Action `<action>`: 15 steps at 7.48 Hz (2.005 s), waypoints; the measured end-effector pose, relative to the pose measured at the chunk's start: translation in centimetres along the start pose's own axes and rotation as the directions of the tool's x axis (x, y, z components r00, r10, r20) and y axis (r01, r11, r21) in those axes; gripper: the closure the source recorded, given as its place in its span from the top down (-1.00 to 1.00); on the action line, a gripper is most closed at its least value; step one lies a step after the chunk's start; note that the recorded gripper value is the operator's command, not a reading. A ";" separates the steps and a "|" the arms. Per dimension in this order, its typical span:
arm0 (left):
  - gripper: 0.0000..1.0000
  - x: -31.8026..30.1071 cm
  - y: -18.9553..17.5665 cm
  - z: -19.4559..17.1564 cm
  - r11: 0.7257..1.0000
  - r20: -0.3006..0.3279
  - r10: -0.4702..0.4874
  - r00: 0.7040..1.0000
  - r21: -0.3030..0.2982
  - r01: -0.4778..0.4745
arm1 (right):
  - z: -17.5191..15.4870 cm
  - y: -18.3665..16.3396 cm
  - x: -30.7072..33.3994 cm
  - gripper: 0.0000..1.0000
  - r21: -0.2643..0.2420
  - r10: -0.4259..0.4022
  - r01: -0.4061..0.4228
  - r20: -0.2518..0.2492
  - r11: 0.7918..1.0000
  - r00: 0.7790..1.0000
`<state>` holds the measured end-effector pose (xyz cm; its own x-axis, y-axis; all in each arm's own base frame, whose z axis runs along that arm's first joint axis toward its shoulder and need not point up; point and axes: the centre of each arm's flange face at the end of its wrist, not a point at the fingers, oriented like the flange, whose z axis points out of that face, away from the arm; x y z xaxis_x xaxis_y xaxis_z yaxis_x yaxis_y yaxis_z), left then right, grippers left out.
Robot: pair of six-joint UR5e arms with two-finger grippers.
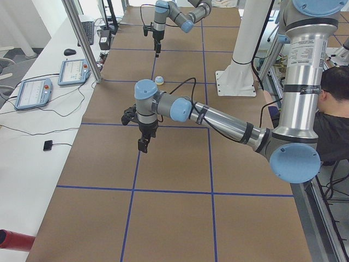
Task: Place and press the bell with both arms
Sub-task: 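Withdraw the left gripper while moving the right gripper above the bell, then press down on the bell's top button with the right gripper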
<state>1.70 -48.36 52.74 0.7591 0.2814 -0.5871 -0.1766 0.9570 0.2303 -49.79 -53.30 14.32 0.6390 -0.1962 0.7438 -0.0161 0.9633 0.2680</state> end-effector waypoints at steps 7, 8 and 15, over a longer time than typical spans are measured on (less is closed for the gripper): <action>1.00 -6.9 9.3 0.0 0.988 -0.151 -0.152 0.977 -0.008 0.153 | 6.3 -0.4 -9.3 -1.00 -0.038 0.016 -0.019 -0.090 0.999 0.996; 1.00 -7.0 9.3 0.1 0.988 -0.152 -0.154 0.976 -0.009 0.154 | 7.3 -0.1 -8.4 -1.00 -0.048 0.014 -0.019 -0.104 0.999 0.994; 1.00 -7.0 9.1 0.0 0.987 -0.153 -0.160 0.975 -0.008 0.161 | 10.4 1.1 -4.7 -1.00 -0.080 0.000 -0.012 -0.152 0.997 0.988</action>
<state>-5.23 -41.61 59.00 0.6730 0.1321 -0.7278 -0.0573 0.9903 0.1268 -60.82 -53.23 17.46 0.7484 -0.1661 0.6421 0.0373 0.9771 0.2093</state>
